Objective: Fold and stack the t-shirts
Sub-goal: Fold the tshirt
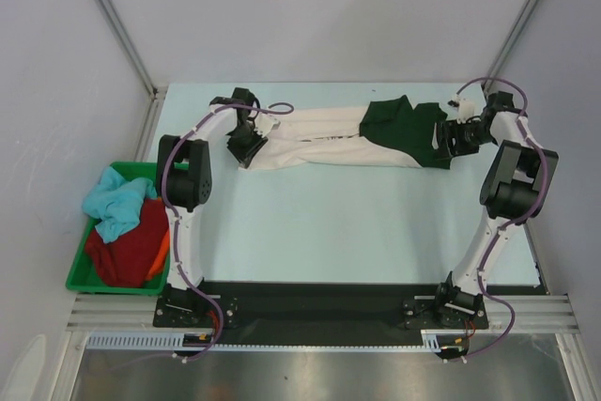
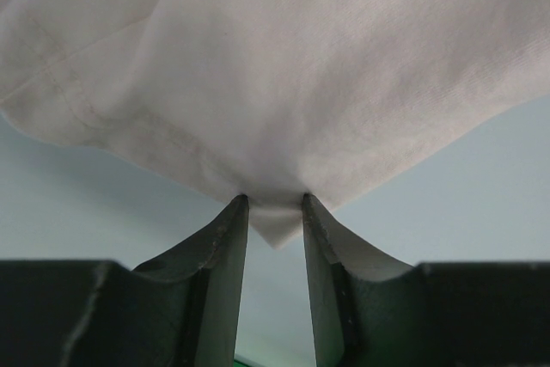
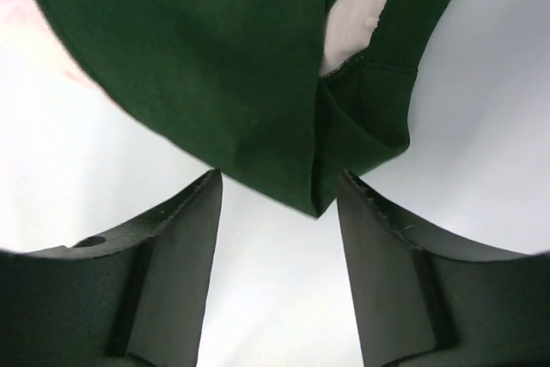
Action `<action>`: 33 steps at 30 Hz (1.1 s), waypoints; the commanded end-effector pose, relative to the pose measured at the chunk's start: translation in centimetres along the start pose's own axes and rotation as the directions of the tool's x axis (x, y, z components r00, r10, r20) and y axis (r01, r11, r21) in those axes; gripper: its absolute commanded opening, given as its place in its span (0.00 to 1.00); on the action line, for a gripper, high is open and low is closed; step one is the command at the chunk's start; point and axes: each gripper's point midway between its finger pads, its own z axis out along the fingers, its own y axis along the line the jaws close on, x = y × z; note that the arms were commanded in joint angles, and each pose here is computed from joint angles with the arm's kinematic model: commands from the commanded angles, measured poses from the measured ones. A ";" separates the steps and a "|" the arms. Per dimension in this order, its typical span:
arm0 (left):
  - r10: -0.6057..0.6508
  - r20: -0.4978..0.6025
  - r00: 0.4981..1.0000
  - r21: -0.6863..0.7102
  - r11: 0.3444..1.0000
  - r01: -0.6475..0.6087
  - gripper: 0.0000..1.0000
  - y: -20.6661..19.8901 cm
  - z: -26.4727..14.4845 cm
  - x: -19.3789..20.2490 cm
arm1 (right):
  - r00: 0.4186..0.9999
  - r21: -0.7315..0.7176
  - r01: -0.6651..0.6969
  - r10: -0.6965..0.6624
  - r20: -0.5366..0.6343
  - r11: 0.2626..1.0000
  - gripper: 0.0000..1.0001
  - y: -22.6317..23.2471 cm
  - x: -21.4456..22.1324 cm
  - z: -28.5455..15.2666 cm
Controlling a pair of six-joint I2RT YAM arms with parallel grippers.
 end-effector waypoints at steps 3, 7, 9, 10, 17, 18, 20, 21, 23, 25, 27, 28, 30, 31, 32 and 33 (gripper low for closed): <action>-0.015 -0.010 1.000 -0.022 1.000 0.014 0.37 0.8 0.8 0.0 | 0.999 -0.093 -0.037 0.035 -0.025 0.995 0.55 -0.4 0.7 1.5; -0.010 -0.019 1.000 -0.027 1.000 0.010 0.36 0.9 0.8 0.1 | 0.999 -0.110 -0.046 0.044 -0.025 0.993 0.25 -0.6 1.1 1.5; -0.004 -0.018 1.000 -0.037 0.999 0.003 0.36 1.1 0.5 0.3 | 0.999 -0.105 -0.039 0.036 -0.024 0.994 0.03 -0.7 1.2 0.9; -0.002 -0.029 1.000 -0.041 0.999 0.000 0.36 1.1 0.7 0.7 | 0.999 -0.100 -0.042 0.040 -0.025 0.994 0.00 -0.9 1.3 0.7; -0.045 -0.057 0.997 -0.071 0.997 0.041 0.36 3.6 1.1 2.8 | 0.997 -0.076 -0.054 0.050 -0.064 0.996 0.00 -2.3 3.4 -1.3; -0.047 -0.056 0.997 -0.073 0.996 0.042 0.35 3.8 1.2 2.9 | 0.996 -0.069 -0.062 0.057 -0.066 0.996 0.00 -2.7 3.6 -1.4; -0.049 -0.069 0.996 -0.109 0.993 0.041 0.35 4.9 0.8 3.4 | 0.996 -0.057 -0.069 0.065 -0.067 0.996 0.00 -3.1 3.8 -1.7; -0.051 -0.068 0.996 -0.116 0.992 0.043 0.35 5.2 0.7 3.5 | 0.996 -0.054 -0.065 0.062 -0.065 0.996 0.00 -3.2 3.8 -1.8; -0.059 -0.063 0.996 -0.124 0.991 0.051 0.35 5.7 0.4 3.7 | 0.996 -0.043 -0.069 0.066 -0.066 0.997 0.00 -3.5 3.9 -1.9; -0.057 -0.058 0.997 -0.131 0.990 0.049 0.35 6.1 0.1 3.7 | 0.996 -0.039 -0.069 0.066 -0.066 0.997 0.00 -3.6 3.9 -1.9; -0.057 -0.055 0.997 -0.140 0.989 0.049 0.34 6.5 -0.1 3.7 | 0.996 -0.038 -0.063 0.061 -0.066 0.997 0.00 -3.6 3.8 -2.0; -0.057 -0.049 0.997 -0.144 0.988 0.049 0.34 6.6 -0.3 3.5 | 0.996 -0.038 -0.058 0.055 -0.068 0.998 0.00 -3.6 3.8 -2.1; -0.057 -0.021 0.998 -0.138 0.989 0.053 0.34 6.5 -1.0 2.9 | 0.997 -0.031 -0.029 0.026 -0.075 0.999 0.20 -3.2 3.6 -2.6; -0.056 -0.002 0.998 -0.132 0.990 0.055 0.34 6.4 -1.5 2.4 | 0.997 -0.027 -0.016 0.014 -0.075 1.000 0.28 -3.0 3.6 -2.8; -0.048 0.010 0.999 -0.135 0.990 0.049 0.34 6.2 -1.9 1.9 | 0.999 -0.005 0.010 -0.010 -0.053 1.000 0.34 -3.0 2.9 -3.1; -0.036 0.053 0.998 -0.125 0.991 0.043 0.34 5.8 -3.0 0.9 | 0.999 0.025 0.039 -0.039 -0.016 0.999 0.41 -2.8 1.7 -4.3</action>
